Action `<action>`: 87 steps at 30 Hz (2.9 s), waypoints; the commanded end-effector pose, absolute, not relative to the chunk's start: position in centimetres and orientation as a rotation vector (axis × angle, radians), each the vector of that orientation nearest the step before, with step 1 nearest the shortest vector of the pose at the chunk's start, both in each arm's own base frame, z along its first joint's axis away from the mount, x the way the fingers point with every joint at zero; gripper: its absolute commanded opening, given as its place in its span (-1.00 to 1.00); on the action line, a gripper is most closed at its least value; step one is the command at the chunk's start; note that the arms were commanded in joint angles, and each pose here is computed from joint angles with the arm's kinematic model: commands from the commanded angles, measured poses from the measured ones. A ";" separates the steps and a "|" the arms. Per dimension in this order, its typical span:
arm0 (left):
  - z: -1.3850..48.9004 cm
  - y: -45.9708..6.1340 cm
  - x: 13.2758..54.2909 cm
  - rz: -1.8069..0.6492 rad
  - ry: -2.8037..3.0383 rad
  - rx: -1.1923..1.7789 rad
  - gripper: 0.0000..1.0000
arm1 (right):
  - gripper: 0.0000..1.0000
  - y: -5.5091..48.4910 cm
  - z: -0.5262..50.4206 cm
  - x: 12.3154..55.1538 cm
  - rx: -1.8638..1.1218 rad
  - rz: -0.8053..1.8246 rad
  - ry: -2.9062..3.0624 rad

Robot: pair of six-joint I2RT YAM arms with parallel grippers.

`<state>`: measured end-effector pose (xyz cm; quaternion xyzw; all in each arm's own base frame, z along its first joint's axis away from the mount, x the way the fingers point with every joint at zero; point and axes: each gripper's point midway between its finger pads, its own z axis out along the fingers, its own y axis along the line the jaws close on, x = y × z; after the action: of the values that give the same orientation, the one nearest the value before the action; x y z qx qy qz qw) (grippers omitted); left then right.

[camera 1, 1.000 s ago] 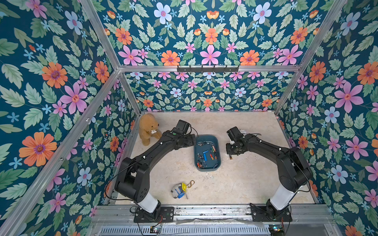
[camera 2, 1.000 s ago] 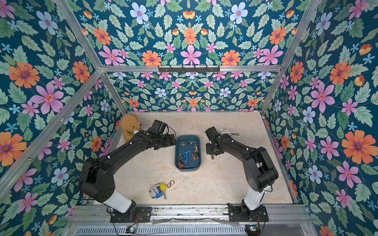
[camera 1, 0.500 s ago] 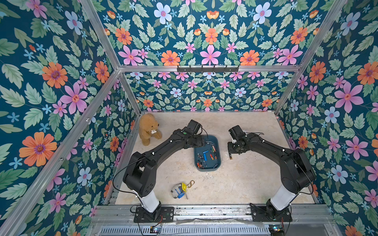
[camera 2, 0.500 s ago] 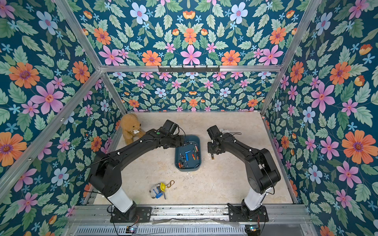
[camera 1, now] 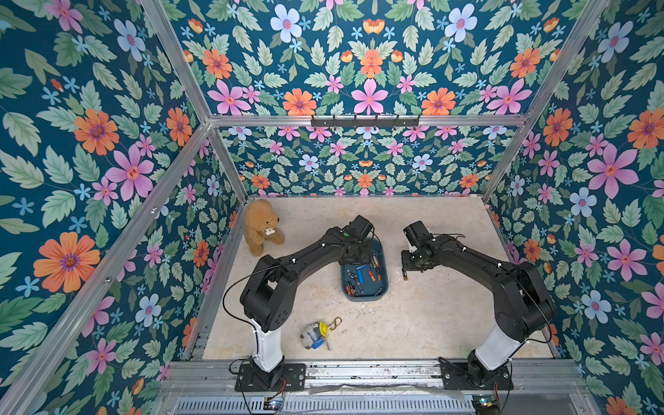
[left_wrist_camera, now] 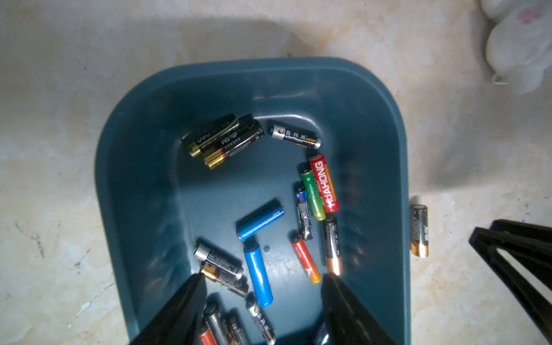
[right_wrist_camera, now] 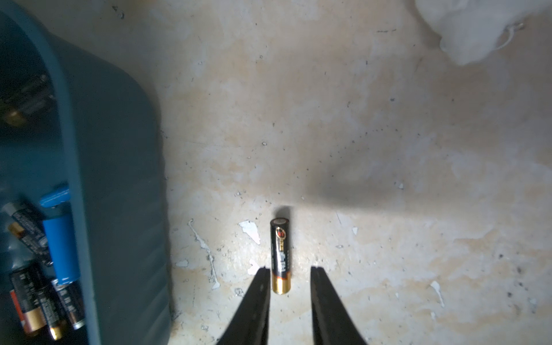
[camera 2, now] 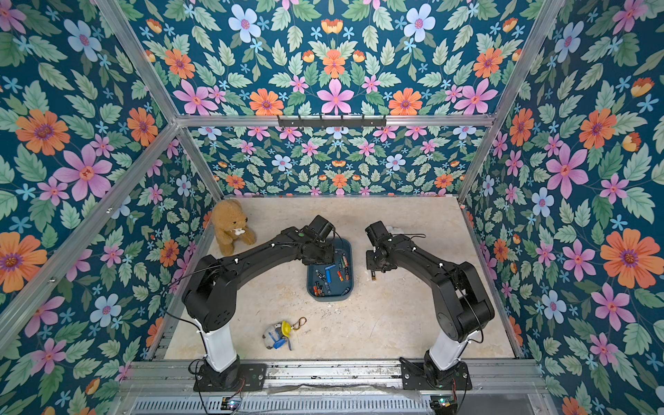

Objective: Take the batteries out of the storage box
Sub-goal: Pick up the battery from the storage box.

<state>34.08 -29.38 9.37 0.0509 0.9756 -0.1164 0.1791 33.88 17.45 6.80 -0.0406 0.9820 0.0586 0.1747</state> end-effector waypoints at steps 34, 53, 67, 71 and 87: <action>3.3 -30.0 31.4 -0.236 2.936 0.204 -0.32 | -0.40 17.3 6.8 33.7 -0.124 0.174 2.789; 2.2 -30.1 30.9 -0.224 2.964 0.215 -0.57 | -0.40 17.2 6.9 33.6 -0.122 0.173 2.790; 5.9 -31.1 32.4 -0.296 2.887 0.209 -0.67 | -0.40 17.4 7.4 33.8 -0.122 0.192 2.781; 7.2 -31.1 32.8 -0.316 2.867 0.203 -0.67 | -0.40 17.6 7.6 33.9 -0.123 0.199 2.780; 11.5 -27.7 34.5 -0.361 2.800 0.113 -0.68 | -0.40 18.2 7.8 34.4 -0.126 0.227 2.777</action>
<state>34.61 -28.47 11.05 0.0378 0.9781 -0.1290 0.1586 34.45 18.14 7.90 -0.0432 0.9794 0.0811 0.1797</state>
